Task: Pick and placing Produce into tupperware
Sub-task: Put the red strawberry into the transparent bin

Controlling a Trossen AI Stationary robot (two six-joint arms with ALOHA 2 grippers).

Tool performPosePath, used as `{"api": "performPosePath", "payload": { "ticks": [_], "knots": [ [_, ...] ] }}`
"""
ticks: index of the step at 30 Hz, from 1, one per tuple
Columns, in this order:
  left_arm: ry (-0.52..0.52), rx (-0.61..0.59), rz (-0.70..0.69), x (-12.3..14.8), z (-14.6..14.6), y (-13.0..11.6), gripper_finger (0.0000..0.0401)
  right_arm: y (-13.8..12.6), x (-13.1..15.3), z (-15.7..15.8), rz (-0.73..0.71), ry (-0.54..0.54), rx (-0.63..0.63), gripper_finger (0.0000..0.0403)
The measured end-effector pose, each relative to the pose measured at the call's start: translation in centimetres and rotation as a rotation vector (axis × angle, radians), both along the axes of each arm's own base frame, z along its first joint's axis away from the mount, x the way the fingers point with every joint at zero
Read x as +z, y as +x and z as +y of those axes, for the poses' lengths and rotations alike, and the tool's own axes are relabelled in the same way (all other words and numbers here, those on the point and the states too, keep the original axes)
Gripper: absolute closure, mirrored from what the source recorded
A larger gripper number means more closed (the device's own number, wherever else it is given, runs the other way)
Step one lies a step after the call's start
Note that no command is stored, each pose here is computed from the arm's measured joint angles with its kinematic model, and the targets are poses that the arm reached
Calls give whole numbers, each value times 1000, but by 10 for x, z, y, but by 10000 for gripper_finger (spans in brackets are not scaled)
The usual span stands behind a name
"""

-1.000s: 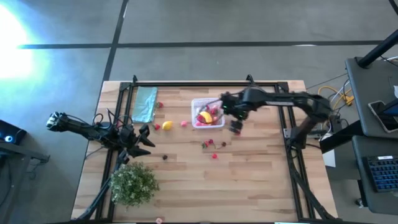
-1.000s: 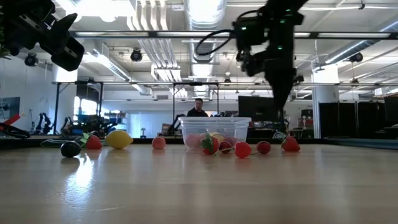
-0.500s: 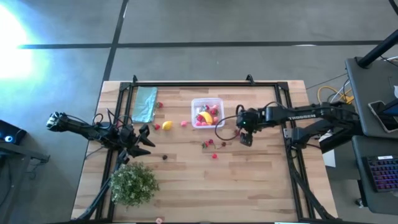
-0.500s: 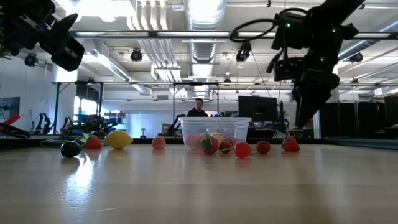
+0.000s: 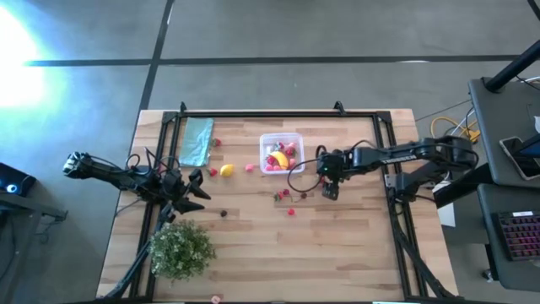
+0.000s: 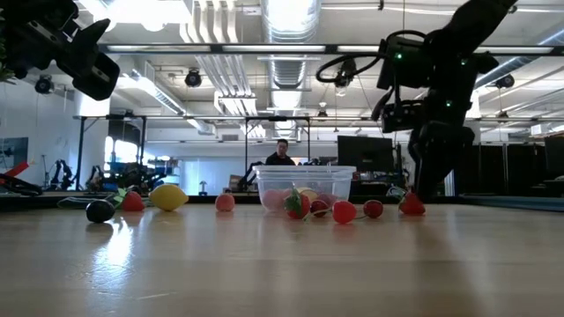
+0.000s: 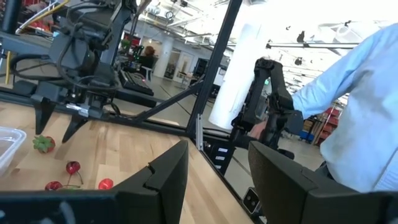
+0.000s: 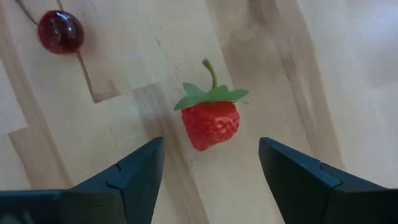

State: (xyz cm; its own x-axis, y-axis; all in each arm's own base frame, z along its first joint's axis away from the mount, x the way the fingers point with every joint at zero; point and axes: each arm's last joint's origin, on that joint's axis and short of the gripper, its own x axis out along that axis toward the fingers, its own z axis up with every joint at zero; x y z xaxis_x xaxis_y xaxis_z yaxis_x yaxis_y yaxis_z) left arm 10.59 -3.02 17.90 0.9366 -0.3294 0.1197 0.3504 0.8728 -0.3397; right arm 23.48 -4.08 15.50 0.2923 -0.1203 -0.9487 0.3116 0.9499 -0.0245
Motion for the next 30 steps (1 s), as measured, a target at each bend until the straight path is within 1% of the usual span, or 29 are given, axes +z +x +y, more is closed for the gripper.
{"api": "performPosePath", "payload": {
  "ticks": [4,7,17,25,30],
  "knots": [
    [0,0,0,0,0,0,246,6,-4,-1,-22,-4,-1,160],
    [1,-3,1,0,0,0,246,9,-6,-1,-41,2,-25,167],
    [1,-3,0,0,0,0,246,9,-10,-2,-30,6,-48,193],
    [0,-2,0,0,0,0,246,11,-9,-2,-59,41,-168,233],
    [0,1,0,0,0,0,246,11,-9,-2,-62,48,-186,259]
  ]
}}
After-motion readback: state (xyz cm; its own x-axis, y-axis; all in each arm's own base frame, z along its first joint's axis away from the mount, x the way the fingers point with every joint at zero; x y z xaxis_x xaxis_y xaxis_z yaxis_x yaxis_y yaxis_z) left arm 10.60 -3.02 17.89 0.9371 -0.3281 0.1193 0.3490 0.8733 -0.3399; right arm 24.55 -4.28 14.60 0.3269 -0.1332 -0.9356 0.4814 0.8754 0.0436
